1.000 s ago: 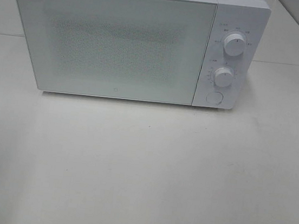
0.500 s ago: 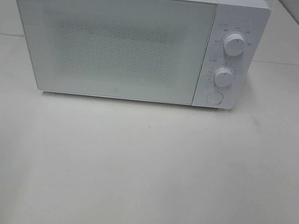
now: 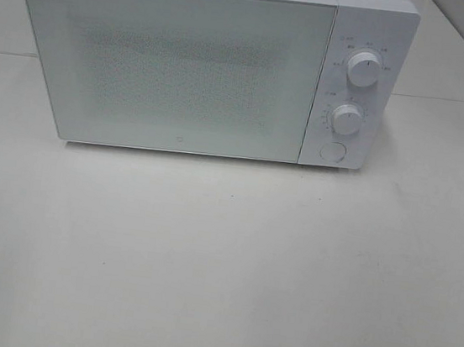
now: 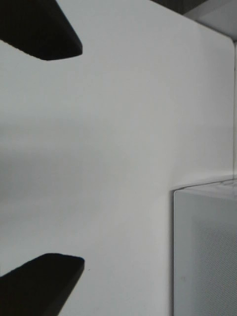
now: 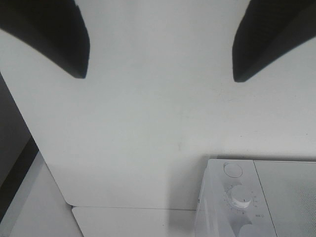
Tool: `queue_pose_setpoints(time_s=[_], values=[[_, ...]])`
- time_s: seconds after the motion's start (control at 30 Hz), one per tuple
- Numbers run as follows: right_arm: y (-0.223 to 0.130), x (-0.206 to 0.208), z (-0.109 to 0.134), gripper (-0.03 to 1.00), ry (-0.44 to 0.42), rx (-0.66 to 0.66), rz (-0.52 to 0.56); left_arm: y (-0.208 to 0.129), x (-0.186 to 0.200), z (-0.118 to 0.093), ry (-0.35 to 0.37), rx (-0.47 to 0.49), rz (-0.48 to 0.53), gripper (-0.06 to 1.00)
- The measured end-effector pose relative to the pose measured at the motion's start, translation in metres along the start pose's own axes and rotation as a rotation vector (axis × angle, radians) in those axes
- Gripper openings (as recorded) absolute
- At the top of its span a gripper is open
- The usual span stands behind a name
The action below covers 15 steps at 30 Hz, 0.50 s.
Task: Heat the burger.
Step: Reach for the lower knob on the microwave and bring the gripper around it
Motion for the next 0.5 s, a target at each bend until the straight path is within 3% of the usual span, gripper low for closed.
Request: queue_pose_setpoints(time_s=[0.17,0.5], values=[[0.0,0.0,0.0,0.76,0.0,0.0,0.0,-0.001,0.012,0.001,0.018,0.009,-0.087,0.99],[0.0,0.0,0.0,0.76,0.0,0.0,0.0,-0.001,0.013,0.001,0.018,0.009,-0.094,0.99]])
Point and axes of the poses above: a point on each arm's last joint axis where the gripper is mounted, x pointing back along that axis away from the gripper, z along the wrist's bending axis when the last joint is at zero, y = z × x, the point moved 7 cm from there along -x, pointing out along that axis toward the gripper, and after that the axes turned 1 degree about x, right-handed, at the moved point
